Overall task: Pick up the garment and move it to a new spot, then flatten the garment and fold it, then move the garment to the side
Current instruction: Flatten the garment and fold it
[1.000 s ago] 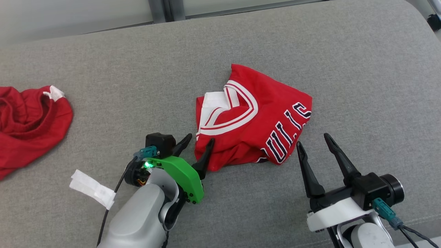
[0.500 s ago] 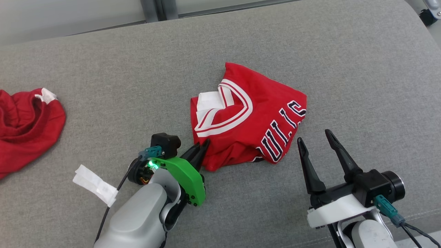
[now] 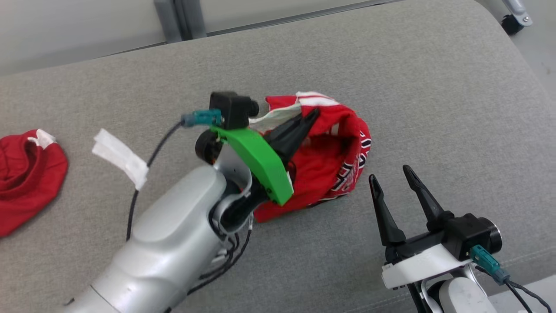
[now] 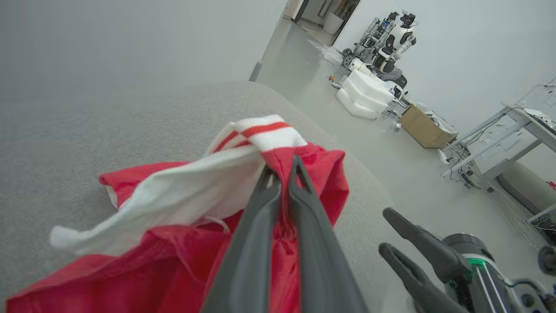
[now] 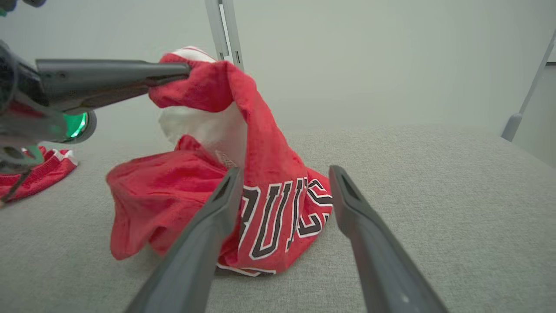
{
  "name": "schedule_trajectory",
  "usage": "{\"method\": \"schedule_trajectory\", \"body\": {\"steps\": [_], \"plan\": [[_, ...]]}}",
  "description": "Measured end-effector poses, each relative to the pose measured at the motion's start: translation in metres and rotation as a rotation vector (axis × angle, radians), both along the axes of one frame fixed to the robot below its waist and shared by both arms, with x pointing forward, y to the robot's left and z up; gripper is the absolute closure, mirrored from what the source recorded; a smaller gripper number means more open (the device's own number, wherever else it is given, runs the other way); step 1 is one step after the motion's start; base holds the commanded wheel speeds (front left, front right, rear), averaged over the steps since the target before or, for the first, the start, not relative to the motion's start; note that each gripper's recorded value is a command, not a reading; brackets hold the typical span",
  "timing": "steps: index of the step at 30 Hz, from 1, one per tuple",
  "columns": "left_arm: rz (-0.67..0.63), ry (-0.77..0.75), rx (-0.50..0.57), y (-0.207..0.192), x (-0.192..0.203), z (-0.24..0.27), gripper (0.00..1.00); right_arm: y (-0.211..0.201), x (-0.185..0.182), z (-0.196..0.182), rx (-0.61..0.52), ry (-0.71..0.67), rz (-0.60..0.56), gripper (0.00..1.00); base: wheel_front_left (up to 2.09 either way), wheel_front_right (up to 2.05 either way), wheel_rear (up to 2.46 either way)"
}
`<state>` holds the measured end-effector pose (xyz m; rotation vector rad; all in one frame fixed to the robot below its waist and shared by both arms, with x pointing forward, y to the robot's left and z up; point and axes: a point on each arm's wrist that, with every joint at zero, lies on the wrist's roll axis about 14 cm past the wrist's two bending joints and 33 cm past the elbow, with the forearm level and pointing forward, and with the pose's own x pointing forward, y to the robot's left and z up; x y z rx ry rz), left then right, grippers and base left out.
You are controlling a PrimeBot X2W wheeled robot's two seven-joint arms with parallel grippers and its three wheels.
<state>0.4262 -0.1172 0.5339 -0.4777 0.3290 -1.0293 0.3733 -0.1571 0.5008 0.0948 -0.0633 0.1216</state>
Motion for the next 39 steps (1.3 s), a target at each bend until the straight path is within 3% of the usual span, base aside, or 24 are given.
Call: {"method": "schedule_trajectory", "body": {"steps": [10,15,19,21,24,29,33,39], "plan": [[-0.141,-0.089,-0.269,-0.058,0.017,0.168,1.00,-0.032,-0.016,0.010,0.044,-0.020,-0.109,0.00,0.00,0.00,0.00],[-0.056,-0.173,-0.461,-0.057,0.035,0.258,1.00,-0.047,-0.024,0.014,0.057,-0.028,-0.158,0.00,0.00,0.00,0.00],[0.011,-0.125,-0.571,-0.048,0.045,0.279,1.00,-0.052,-0.026,0.014,0.058,-0.029,-0.176,0.00,0.00,0.00,0.00],[0.054,-0.090,-0.544,-0.045,0.053,0.263,1.00,-0.052,-0.025,0.015,0.059,-0.031,-0.175,0.00,0.00,0.00,0.00],[0.122,0.021,-0.450,-0.039,0.065,0.201,1.00,-0.049,-0.021,0.015,0.062,-0.035,-0.162,0.00,0.00,0.00,0.00],[0.292,0.252,-0.273,0.018,0.076,0.063,1.00,-0.044,-0.013,0.015,0.058,-0.037,-0.140,0.00,0.00,0.00,0.00],[0.352,0.443,-0.169,0.062,0.043,-0.028,1.00,-0.043,-0.006,0.008,0.042,-0.020,-0.135,0.00,0.00,0.00,0.00],[0.415,0.544,-0.073,0.121,-0.011,-0.085,1.00,-0.035,0.004,0.001,0.019,-0.004,-0.104,0.00,0.00,0.00,0.00]]}}
